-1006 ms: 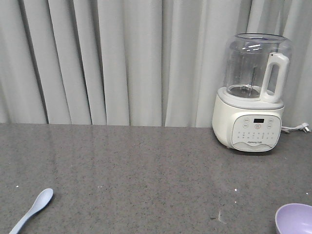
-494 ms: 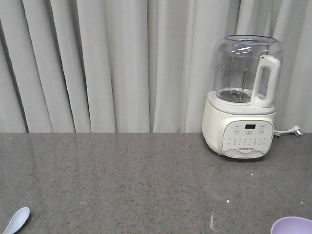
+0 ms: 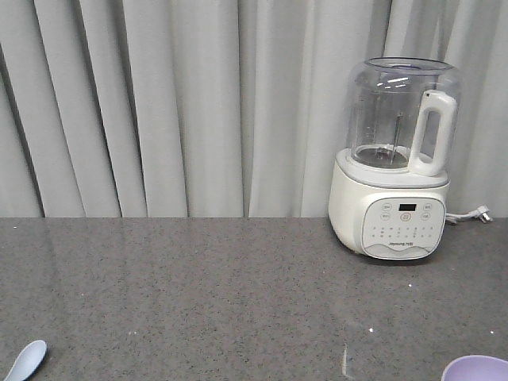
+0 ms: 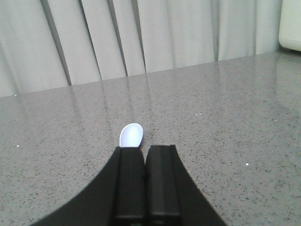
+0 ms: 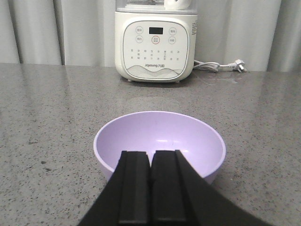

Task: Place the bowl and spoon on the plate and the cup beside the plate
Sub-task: 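Lower the left gripper over the spoon and right gripper over the bowl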

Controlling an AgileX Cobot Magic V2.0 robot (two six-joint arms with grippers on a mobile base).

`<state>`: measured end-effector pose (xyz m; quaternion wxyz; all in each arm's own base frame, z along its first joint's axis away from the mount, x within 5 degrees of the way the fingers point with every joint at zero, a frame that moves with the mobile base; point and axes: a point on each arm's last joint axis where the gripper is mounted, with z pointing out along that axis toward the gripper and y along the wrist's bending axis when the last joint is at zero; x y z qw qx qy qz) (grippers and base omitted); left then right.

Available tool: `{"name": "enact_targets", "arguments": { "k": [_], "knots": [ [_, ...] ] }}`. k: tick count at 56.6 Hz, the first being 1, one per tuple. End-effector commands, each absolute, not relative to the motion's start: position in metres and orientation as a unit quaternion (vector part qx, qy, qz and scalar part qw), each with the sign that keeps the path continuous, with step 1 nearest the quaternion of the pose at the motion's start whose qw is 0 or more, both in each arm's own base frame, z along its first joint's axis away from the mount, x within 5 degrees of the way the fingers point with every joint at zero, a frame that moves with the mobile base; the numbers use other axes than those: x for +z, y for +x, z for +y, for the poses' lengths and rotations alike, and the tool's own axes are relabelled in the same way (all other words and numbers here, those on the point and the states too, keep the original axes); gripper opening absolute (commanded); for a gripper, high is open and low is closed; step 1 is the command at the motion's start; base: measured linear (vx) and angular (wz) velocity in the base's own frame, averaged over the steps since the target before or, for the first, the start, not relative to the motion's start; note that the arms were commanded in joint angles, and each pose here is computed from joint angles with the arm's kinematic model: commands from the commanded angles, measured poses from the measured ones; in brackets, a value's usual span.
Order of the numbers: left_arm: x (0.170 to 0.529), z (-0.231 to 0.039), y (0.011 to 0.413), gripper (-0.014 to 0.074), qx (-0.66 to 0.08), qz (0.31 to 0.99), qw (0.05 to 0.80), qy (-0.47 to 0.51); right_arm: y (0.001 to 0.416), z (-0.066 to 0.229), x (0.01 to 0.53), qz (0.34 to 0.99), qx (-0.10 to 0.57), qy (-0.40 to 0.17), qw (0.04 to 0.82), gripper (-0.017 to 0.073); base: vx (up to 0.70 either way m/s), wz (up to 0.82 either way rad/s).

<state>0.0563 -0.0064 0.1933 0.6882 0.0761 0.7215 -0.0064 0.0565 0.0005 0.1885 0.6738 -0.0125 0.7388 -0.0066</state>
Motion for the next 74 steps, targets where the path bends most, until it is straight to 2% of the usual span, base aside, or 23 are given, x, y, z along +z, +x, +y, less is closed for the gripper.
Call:
{"name": "enact_targets", "arguments": {
  "k": [1,20,25,26,32,38,41,51,60,67,74],
  "knots": [
    [0.210,-0.006,0.054,-0.0006,-0.009,0.679,0.731,0.070,0.057,0.000,0.196,0.707,-0.012,-0.015,0.707,-0.0006,0.00,0.00],
    [0.210,-0.006,0.054,-0.0006,-0.009,0.679,0.731,0.070,0.057,0.000,0.196,0.707,-0.012,-0.015,0.707,-0.0006,0.00,0.00],
    [0.217,-0.006,0.053,-0.0006,-0.009,0.661,0.747,0.069,0.057,0.000,0.197,0.704,-0.012,-0.015,0.710,-0.0006,0.00,0.00],
    [0.230,-0.006,0.050,-0.0006,-0.037,0.608,0.792,0.042,0.057,0.000,0.199,0.695,-0.012,-0.014,0.719,-0.0006,0.00,0.00],
    [0.244,-0.005,0.046,-0.0006,-0.084,0.547,0.833,0.008,0.055,0.000,0.212,0.647,-0.013,-0.013,0.763,-0.0006,0.00,0.00],
    [0.263,-0.005,0.040,-0.0006,-0.110,0.529,0.842,-0.008,0.050,0.000,0.232,0.564,-0.015,-0.011,0.826,-0.0006,0.00,0.00],
    [0.279,-0.004,0.035,-0.0006,-0.107,0.524,0.845,-0.005,0.047,0.000,0.245,0.544,-0.015,-0.010,0.839,-0.0006,0.00,0.00],
    [0.340,-0.003,0.029,-0.0006,-0.075,0.546,0.834,0.014,0.037,0.000,0.304,0.553,-0.025,-0.018,0.832,-0.0006,0.00,0.00],
    [0.392,-0.008,0.068,-0.0006,-0.064,0.590,0.805,0.021,0.062,0.000,0.363,0.570,-0.034,-0.026,0.821,-0.0006,0.00,0.00],
    [0.400,-0.013,0.113,-0.0006,-0.062,0.634,0.770,0.022,0.098,0.000,0.381,0.605,-0.031,-0.026,0.795,-0.0006,0.00,0.00],
    [0.393,-0.015,0.133,-0.0005,-0.061,0.655,0.753,0.023,0.116,0.000,0.376,0.631,-0.030,-0.027,0.775,-0.0006,0.00,0.00]
  ]
}}
